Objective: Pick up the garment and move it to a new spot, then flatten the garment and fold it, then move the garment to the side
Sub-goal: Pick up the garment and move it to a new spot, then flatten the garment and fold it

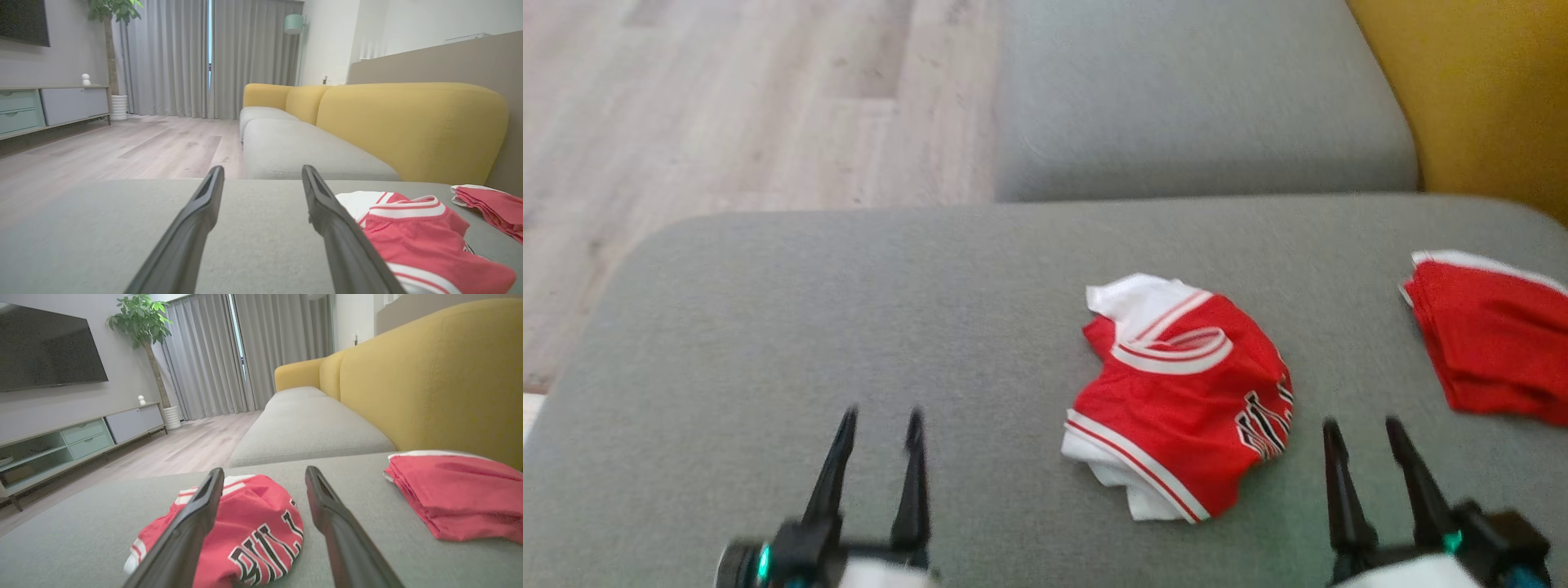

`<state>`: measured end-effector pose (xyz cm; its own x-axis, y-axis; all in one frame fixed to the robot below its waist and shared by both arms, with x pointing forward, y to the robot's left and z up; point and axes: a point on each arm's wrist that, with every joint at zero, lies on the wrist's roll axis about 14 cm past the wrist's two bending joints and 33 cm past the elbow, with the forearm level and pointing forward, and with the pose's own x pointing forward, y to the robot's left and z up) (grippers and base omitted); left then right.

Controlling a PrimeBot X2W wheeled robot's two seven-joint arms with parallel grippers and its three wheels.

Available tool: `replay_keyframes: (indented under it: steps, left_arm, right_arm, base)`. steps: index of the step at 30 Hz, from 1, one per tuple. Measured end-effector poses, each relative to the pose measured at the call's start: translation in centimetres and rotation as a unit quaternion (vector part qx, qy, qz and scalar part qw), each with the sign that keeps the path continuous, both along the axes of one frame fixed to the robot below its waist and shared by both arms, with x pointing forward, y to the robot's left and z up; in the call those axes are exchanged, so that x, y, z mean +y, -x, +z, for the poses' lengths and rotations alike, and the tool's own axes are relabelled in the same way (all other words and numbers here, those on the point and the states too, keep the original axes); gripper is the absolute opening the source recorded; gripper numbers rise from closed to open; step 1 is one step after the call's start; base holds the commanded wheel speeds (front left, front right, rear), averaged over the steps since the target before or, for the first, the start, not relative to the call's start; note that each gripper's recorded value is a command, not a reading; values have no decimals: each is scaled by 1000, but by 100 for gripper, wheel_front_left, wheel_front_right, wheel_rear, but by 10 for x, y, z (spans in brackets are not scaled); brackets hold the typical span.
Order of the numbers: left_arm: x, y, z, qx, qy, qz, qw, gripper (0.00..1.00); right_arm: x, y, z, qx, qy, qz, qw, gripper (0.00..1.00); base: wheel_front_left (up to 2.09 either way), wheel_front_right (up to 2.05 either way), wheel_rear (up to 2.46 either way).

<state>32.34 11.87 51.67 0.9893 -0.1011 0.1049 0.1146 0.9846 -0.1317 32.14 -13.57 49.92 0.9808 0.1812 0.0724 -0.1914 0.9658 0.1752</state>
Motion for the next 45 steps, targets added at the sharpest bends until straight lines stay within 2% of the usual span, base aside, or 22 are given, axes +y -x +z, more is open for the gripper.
replay_keyframes:
  steps: [4, 8, 33, 35, 38, 45]
  left_arm:
    - [18, 32, -22, 26, 3, 29, 999, 100]
    - [17, 50, -35, 43, -1, 25, 999, 100]
    - [6, 43, -44, 55, -25, -5, 998, 100]
    - [-2, 42, -52, 68, -22, -25, 997, 100]
    - [-36, 32, -61, 86, -10, -100, 991, 100]
    - [-87, -15, -54, 98, 19, -198, 975, 100]
  right_arm:
    - [1, 14, -16, 24, 5, 4, 1000, 100]
    - [4, 20, -23, 34, 9, 10, 999, 100]
    - [8, 24, -33, 52, 8, 15, 999, 100]
    - [6, 24, -35, 55, 11, 12, 998, 100]
    - [5, 25, -39, 61, 16, 9, 998, 100]
    - [3, 14, -38, 60, 21, 3, 998, 100]
  base:
    - [0, 0, 0]
    - [0, 0, 0]
    - [0, 0, 0]
    - [0, 0, 0]
    - [0, 0, 0]
    - [0, 0, 0]
